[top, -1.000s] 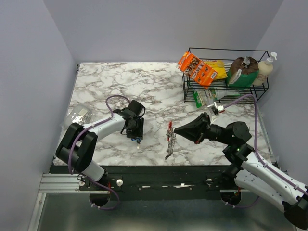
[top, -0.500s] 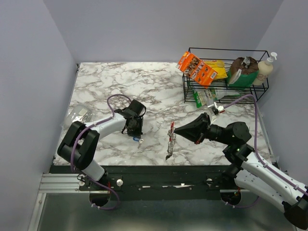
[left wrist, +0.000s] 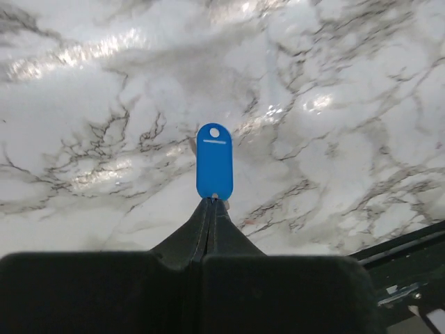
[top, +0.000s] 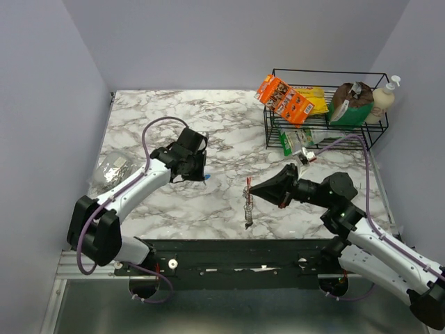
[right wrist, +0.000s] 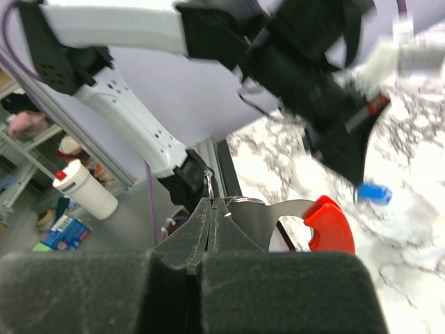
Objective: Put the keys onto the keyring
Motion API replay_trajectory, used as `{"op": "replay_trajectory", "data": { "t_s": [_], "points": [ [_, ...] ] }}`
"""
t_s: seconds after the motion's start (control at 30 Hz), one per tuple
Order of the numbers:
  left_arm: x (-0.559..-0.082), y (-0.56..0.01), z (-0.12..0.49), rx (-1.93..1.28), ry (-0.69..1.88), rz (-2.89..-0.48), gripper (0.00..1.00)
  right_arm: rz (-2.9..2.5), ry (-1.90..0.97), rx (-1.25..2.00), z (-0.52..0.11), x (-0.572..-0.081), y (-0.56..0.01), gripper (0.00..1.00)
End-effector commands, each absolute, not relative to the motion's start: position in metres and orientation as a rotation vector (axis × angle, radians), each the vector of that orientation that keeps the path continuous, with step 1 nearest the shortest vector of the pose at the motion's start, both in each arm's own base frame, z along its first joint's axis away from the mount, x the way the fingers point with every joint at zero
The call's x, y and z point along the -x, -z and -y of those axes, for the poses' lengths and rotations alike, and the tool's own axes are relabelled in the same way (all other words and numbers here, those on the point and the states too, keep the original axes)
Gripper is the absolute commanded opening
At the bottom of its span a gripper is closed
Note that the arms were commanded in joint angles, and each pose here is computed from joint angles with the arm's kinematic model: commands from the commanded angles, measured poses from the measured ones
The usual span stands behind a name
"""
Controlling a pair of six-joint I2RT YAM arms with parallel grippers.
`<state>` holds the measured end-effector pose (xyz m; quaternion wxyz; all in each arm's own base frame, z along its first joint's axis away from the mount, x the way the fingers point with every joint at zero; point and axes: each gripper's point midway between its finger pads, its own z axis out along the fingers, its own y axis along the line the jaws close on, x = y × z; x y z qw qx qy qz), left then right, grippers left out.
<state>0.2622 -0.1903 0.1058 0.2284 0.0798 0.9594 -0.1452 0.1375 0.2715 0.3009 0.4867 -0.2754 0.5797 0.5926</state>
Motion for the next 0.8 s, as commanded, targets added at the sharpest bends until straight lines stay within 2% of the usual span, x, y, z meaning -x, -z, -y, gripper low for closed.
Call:
{"op": "replay_trajectory", "data": {
  "t_s": [0.0, 0.37, 0.77],
  "points": [
    [-0.265, -0.158, 0.188, -0.303, 0.391, -2.537, 0.0, -1.462, -1.373, 0.687, -0.273, -0.148, -0.302, 0.0],
    [-0.243, -0.233, 0.209, -0.494, 0.426, -2.456, 0.0, -1.505, -1.286, 0.7, -0.276, -0.164, -0.302, 0.0],
    [-0.212, -0.275, 0.254, -0.676, 0.633, -2.384, 0.0, -1.547, -1.253, 0.737, -0.28, -0.17, -0.294, 0.0]
  ]
}}
